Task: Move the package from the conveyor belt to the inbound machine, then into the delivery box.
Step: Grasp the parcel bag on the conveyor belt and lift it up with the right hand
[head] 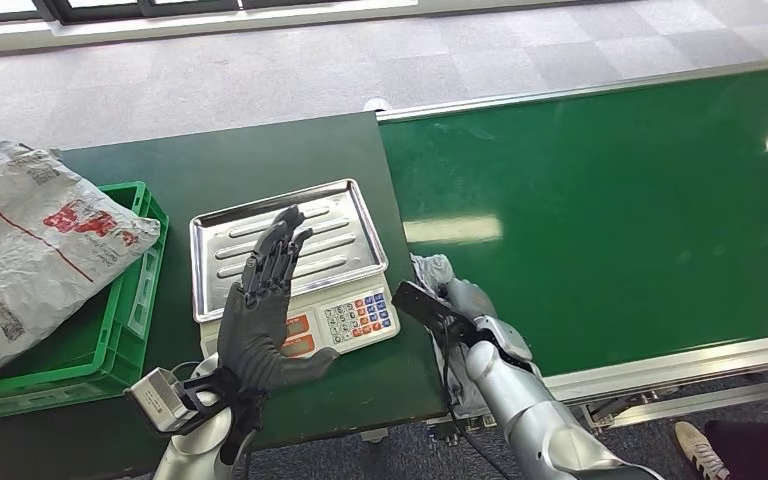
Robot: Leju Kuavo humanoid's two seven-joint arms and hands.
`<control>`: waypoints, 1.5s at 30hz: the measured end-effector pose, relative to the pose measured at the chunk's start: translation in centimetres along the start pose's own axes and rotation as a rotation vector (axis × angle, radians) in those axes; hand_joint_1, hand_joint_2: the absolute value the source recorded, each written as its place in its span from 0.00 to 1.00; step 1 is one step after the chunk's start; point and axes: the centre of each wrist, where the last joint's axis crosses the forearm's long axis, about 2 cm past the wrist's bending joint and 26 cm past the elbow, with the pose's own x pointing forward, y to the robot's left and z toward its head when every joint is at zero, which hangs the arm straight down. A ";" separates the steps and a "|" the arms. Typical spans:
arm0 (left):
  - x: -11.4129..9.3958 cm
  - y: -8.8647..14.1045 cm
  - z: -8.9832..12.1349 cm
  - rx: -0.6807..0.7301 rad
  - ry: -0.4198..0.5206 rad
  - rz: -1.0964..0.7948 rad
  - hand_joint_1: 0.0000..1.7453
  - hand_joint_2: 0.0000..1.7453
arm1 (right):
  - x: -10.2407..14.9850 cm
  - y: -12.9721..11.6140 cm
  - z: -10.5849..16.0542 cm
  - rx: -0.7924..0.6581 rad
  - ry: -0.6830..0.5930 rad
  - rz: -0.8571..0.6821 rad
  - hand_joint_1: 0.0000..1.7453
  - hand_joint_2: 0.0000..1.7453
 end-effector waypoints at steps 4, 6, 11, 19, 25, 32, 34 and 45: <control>0.0 0.0 0.1 0.001 0.001 0.000 0.00 1.00 | 0.5 -0.6 0.0 -0.041 -0.048 -0.007 1.00 1.00; 0.0 0.0 0.1 0.001 0.002 0.000 0.00 1.00 | 0.9 -0.9 0.1 -0.063 -0.068 0.000 1.00 1.00; 0.0 0.0 0.1 0.000 0.002 0.000 0.00 1.00 | 1.4 -1.3 0.4 -0.100 -0.102 0.018 1.00 1.00; 0.0 0.1 0.2 0.001 0.004 -0.005 0.00 1.00 | 2.2 -1.7 1.0 -0.173 -0.135 0.038 1.00 1.00; 0.1 0.2 0.2 0.002 0.003 -0.015 0.00 1.00 | 3.7 -2.6 2.1 -0.265 -0.165 0.070 1.00 1.00; 0.3 0.1 0.6 0.017 0.004 -0.025 0.00 1.00 | 5.0 -3.5 2.8 -0.328 -0.198 0.090 1.00 1.00; 0.4 0.1 0.6 0.019 0.002 -0.028 0.00 1.00 | 5.2 -3.6 2.9 -0.341 -0.206 0.093 1.00 1.00; 0.5 0.0 0.3 0.028 -0.008 -0.026 0.00 1.00 | 8.1 -5.5 2.9 -0.587 -0.411 0.070 1.00 1.00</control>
